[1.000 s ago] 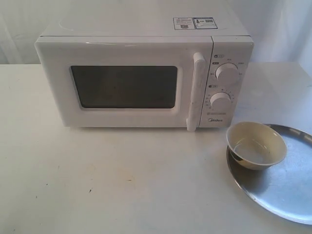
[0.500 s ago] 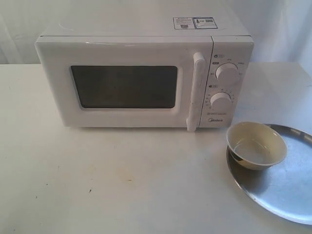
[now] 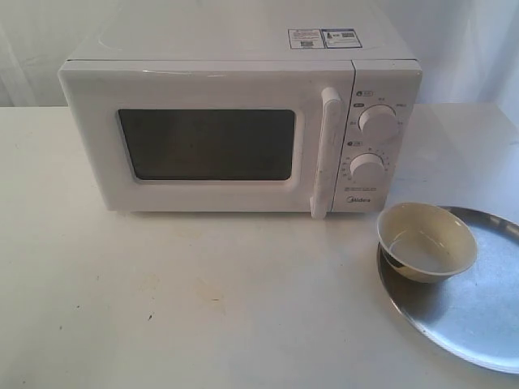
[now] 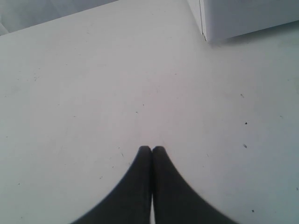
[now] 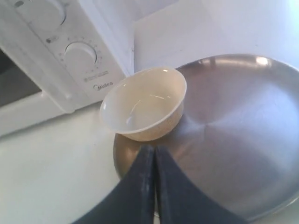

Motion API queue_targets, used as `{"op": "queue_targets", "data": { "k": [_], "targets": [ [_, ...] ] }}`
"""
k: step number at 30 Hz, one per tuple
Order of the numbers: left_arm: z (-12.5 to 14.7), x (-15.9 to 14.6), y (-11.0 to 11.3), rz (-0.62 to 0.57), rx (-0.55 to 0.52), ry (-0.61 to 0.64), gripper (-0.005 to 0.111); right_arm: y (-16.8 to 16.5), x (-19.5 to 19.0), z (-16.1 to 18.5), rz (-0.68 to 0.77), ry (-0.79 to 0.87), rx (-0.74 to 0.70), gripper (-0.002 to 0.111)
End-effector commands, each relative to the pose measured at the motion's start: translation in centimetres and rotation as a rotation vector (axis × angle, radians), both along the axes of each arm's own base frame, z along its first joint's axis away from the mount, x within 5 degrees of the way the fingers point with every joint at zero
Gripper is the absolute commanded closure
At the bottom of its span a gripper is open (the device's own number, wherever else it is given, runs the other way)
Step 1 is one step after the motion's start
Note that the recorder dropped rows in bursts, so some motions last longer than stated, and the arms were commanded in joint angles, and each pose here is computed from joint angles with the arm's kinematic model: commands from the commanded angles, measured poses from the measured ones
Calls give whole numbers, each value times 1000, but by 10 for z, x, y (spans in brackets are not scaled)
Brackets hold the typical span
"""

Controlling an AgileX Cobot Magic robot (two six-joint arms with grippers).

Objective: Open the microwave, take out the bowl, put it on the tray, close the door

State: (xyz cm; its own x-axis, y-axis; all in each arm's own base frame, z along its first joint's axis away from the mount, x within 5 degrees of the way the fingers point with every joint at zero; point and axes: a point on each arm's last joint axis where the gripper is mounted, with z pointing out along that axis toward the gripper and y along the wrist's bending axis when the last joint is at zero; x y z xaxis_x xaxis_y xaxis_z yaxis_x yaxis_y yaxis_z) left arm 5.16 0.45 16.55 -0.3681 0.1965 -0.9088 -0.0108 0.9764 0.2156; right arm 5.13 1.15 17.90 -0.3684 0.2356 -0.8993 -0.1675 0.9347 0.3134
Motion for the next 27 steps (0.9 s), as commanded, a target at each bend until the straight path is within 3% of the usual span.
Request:
{"op": "queue_targets", "data": {
  "k": [1, 27],
  "targets": [
    [1, 0, 0, 1, -11, -5, 107, 3, -1, 0, 88, -72, -186, 108],
    [1, 0, 0, 1, -11, -5, 107, 1, 2, 7, 95, -222, -437, 108]
  ]
}}
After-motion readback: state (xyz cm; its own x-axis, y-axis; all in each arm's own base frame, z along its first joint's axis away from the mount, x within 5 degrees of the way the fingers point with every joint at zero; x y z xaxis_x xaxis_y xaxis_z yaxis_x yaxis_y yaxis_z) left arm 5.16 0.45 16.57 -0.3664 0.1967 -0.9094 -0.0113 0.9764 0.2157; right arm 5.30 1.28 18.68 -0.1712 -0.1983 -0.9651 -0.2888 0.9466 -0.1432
